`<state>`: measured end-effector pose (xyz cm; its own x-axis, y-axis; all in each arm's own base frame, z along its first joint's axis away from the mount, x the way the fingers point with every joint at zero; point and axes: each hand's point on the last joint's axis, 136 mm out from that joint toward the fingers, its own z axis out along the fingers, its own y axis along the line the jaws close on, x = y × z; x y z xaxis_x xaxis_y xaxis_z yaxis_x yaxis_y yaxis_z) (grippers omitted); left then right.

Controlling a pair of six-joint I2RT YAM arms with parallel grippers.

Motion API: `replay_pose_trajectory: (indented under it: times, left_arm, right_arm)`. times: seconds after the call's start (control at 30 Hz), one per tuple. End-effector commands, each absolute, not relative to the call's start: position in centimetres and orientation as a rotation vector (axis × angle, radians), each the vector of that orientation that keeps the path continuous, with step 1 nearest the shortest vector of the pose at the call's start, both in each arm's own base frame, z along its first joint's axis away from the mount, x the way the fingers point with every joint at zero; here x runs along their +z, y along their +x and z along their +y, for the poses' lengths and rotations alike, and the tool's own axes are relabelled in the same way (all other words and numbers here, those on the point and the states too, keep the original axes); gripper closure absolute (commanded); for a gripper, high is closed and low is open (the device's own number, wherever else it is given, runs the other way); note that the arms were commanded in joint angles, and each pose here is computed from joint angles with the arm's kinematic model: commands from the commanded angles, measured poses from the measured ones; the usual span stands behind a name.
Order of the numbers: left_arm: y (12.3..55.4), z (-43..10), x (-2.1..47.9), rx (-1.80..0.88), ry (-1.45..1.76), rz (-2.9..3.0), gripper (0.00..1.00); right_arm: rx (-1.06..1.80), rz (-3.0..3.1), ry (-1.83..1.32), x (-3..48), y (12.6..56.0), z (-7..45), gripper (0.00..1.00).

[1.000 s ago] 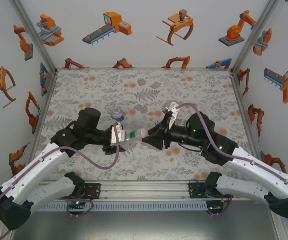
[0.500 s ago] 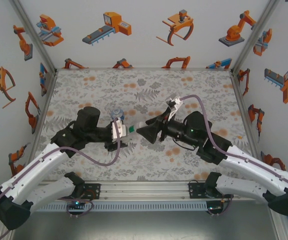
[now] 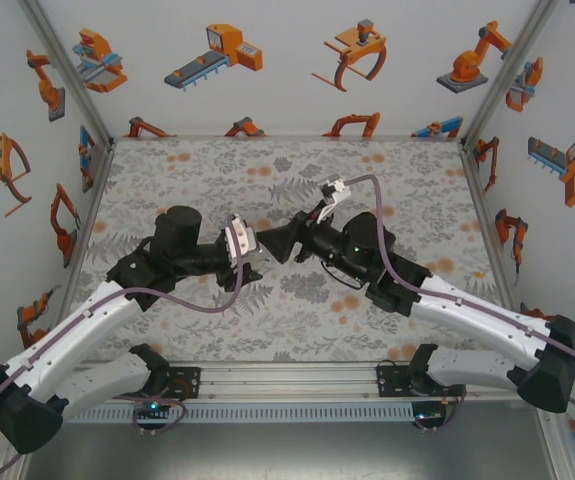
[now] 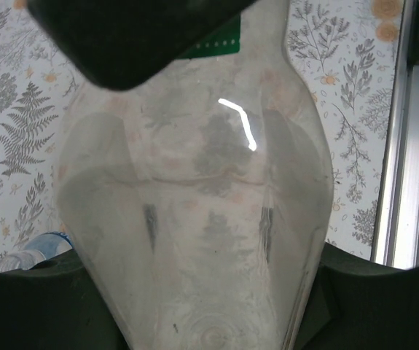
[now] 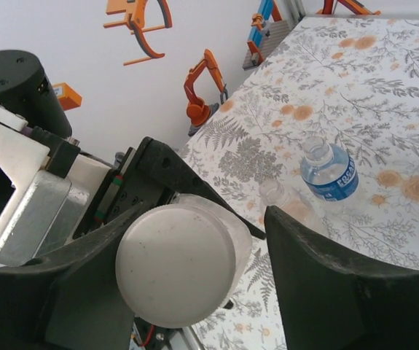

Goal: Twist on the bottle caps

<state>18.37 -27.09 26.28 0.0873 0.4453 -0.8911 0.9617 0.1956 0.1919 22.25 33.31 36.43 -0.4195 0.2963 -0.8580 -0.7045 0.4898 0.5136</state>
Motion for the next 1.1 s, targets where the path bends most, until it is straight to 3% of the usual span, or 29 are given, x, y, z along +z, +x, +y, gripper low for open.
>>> replay_pose_trajectory:
  times: [0.0,0.1,0.2,0.27,0.4,0.7,1.07]
  left_arm:
    - [18.4,-28.0,30.1,-0.708,1.347,1.393,1.00]
    - [18.4,-28.0,30.1,-0.705,1.343,1.395,0.93]
    - [18.7,-27.8,30.3,-0.683,1.330,1.396,0.67]
    - [19.6,-27.4,30.4,-0.641,1.282,1.431,0.41]
    - [19.9,-26.6,31.0,-0.580,1.264,1.418,0.23]
    - [21.6,-25.1,32.0,-0.589,1.180,1.521,0.17]
    - [27.5,-20.5,32.5,-0.686,0.804,1.780,0.13]
  right_arm:
    - [1.168,1.616,-0.304,37.9,23.1,33.4,0.48]
    - [1.163,1.611,-0.298,37.9,23.3,33.3,0.60]
    - [1.148,1.607,-0.300,38.0,23.3,33.1,0.68]
    - [1.131,1.609,-0.305,37.9,23.4,33.0,0.71]
    - [1.048,1.631,-0.331,37.2,23.8,32.3,0.74]
    - [0.779,1.706,-0.362,35.2,26.8,28.1,0.75]
    - [0.502,1.741,-0.372,32.5,34.4,22.4,0.75]
